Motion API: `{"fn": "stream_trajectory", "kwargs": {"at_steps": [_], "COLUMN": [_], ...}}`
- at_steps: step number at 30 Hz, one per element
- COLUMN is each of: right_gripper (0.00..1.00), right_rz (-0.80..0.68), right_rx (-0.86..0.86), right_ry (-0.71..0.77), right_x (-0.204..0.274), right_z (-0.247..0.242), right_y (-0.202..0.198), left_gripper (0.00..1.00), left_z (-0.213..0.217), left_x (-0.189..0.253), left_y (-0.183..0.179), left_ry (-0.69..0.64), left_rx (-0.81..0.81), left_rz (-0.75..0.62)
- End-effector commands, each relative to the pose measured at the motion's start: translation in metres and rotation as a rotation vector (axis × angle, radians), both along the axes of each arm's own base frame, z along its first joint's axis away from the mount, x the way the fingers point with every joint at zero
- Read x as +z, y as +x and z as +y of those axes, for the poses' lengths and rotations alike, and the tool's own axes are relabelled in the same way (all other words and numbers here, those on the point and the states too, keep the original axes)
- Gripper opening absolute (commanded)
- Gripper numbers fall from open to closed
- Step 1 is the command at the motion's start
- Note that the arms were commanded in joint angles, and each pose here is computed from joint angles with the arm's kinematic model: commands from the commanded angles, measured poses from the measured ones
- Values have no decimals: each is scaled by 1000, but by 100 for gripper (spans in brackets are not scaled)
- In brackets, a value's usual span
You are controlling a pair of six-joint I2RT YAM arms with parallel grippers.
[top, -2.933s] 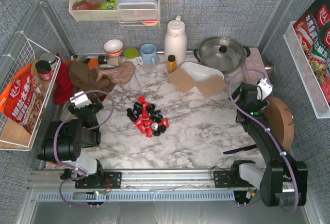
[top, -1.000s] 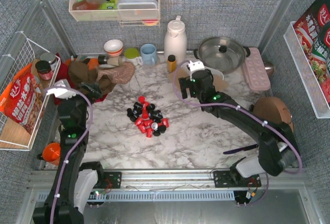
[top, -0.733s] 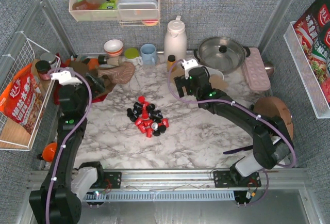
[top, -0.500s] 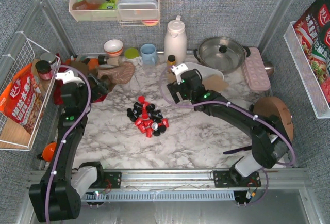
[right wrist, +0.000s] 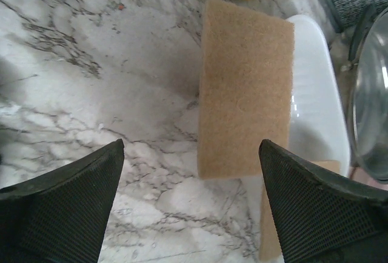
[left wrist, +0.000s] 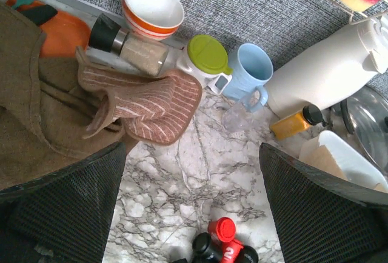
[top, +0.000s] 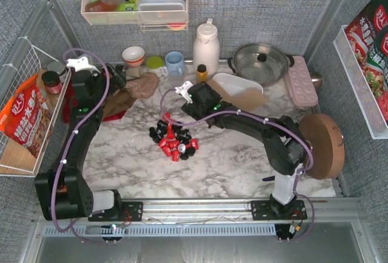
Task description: Mix the coffee capsules in the storage basket
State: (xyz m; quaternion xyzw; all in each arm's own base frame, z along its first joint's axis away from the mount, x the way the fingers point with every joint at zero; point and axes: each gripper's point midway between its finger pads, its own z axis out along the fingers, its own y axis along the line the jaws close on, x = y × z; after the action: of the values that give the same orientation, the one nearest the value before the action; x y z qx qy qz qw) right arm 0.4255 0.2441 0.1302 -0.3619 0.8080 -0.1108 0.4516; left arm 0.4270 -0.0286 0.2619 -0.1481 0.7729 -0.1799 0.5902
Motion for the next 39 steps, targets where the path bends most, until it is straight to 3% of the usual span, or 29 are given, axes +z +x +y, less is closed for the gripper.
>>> {"fn": "stream_trajectory", "kwargs": {"at_steps": [1,17,25,39], "right_gripper": [98,95,81,54], "right_rz": [-81,-228,-276,-330], "right_rx": [-23,-34,-58,-55], "right_ry": [-131,-358,-452,-477], "right_x": [2,-28,-31,-15], "right_z": [-6,-7,-16,-18], "right_y": [20,60,73,78], "left_gripper": [99,99,99,99], "left_z": [-3,11,10,8], "left_x": [-9,-15,-21,-24], "left_y": [5,-10,-8,-7], "left_ry": [18,-21,-31,-46], "left_rx": [-30,80,76,68], "left_rz": [12,47,65,74]}}
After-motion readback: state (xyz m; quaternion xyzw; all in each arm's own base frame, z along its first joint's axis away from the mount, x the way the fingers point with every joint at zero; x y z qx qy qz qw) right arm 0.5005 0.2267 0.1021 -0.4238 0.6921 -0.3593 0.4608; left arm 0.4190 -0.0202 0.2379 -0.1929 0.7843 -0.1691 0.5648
